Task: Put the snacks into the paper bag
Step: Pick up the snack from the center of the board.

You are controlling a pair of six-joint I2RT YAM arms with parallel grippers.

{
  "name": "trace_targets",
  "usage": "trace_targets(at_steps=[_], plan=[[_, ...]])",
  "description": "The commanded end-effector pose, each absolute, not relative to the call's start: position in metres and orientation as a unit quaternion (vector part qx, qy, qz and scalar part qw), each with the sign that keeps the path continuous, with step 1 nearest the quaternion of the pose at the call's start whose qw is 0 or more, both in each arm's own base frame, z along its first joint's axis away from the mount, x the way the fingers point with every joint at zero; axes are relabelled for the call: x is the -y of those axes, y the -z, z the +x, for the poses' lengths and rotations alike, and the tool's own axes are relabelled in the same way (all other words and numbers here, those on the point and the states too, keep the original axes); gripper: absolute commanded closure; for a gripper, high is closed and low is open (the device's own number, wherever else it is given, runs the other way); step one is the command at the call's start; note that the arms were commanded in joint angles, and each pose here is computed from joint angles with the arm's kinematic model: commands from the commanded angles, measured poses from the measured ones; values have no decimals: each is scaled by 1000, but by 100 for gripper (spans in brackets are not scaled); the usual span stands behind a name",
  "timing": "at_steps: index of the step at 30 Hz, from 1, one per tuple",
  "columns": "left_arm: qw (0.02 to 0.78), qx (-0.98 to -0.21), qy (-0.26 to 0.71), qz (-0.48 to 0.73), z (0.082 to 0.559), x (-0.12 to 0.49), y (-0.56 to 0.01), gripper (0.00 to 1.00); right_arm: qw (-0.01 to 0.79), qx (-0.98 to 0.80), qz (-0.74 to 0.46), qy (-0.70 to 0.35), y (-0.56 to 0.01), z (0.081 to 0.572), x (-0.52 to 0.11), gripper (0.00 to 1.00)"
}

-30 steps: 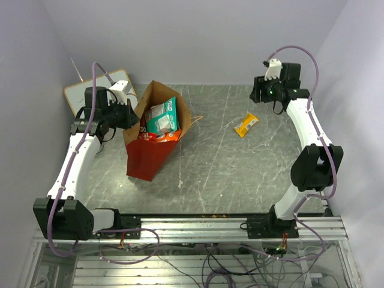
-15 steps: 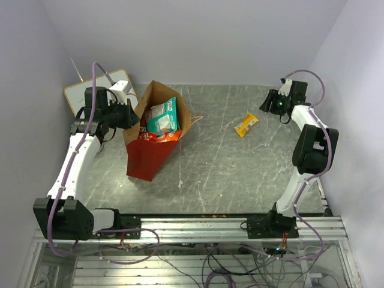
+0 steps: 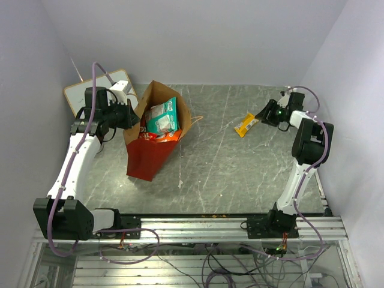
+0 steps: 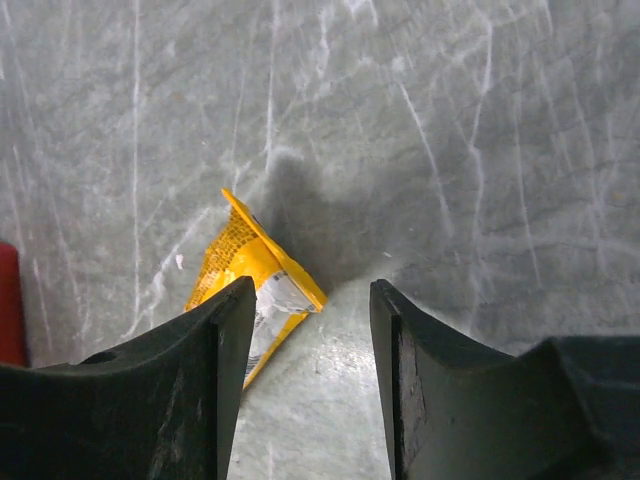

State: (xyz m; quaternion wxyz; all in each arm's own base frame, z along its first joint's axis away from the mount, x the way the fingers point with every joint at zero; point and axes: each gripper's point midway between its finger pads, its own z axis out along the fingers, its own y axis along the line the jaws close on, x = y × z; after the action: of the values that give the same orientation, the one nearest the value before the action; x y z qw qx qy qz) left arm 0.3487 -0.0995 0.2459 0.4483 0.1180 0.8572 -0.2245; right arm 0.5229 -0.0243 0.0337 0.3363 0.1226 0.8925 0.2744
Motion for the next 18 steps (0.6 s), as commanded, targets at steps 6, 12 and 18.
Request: trace_targets(at_steps=[6,12,18], plan=[[492,-825,238,146,354,109,-272,93,313,-884,139,-319,-15,517,12,55],[492,-825,238,146,354,109,-272,93,303,-882,142,-332,-8,514,7,62],[493,-825,235,146,353,108,-271,93,301,-876,140,-351,-9,515,3,72]])
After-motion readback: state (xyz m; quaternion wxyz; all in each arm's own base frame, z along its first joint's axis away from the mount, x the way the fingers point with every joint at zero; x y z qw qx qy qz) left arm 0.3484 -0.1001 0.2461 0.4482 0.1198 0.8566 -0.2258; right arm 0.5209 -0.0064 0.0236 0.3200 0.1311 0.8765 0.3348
